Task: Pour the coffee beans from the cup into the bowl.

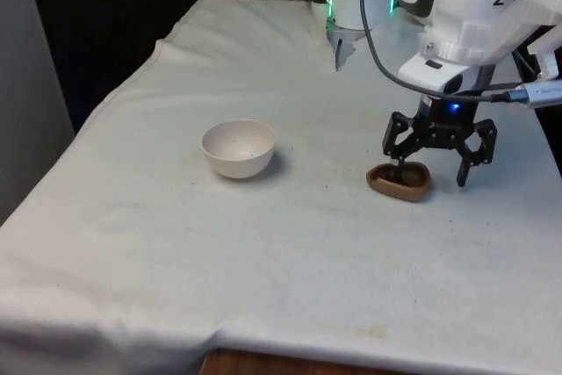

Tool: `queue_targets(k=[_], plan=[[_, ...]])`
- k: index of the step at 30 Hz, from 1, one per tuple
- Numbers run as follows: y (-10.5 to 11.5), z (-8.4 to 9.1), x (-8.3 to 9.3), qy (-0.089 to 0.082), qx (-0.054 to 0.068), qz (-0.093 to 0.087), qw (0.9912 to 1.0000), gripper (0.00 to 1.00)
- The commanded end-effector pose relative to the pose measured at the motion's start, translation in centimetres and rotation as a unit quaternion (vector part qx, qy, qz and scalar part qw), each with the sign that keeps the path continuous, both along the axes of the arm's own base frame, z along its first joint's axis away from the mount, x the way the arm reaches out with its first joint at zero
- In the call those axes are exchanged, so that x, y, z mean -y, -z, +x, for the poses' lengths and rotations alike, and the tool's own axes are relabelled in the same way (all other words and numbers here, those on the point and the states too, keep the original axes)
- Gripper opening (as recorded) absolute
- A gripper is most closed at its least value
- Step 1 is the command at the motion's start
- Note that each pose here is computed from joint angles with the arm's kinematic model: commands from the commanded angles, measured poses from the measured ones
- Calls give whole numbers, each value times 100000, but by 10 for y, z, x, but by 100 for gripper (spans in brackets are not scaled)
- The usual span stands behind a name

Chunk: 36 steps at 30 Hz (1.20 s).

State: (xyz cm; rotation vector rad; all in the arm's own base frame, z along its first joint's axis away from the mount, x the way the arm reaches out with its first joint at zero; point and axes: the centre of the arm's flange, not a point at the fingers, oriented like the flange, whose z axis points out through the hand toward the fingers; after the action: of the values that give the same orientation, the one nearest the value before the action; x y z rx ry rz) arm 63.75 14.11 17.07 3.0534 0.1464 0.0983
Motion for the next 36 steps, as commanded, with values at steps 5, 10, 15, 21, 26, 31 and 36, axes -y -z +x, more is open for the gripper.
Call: queue_targets(k=[5, 10, 15, 21, 26, 31, 36], plan=[[0, 0, 1, 53, 80, -105, 100000, 90], [0, 0, 0, 0, 0, 0, 100000, 55], [0, 0, 0, -34, 58, -20, 100000, 30], [0, 0, 0, -5, 45, 22, 100000, 0], [1, 0, 1, 45, -5, 18, 100000, 0], [-1, 0, 0, -4, 79, 82, 100000, 0], [-7, 1, 2, 52, 345, 201, 99999, 0]])
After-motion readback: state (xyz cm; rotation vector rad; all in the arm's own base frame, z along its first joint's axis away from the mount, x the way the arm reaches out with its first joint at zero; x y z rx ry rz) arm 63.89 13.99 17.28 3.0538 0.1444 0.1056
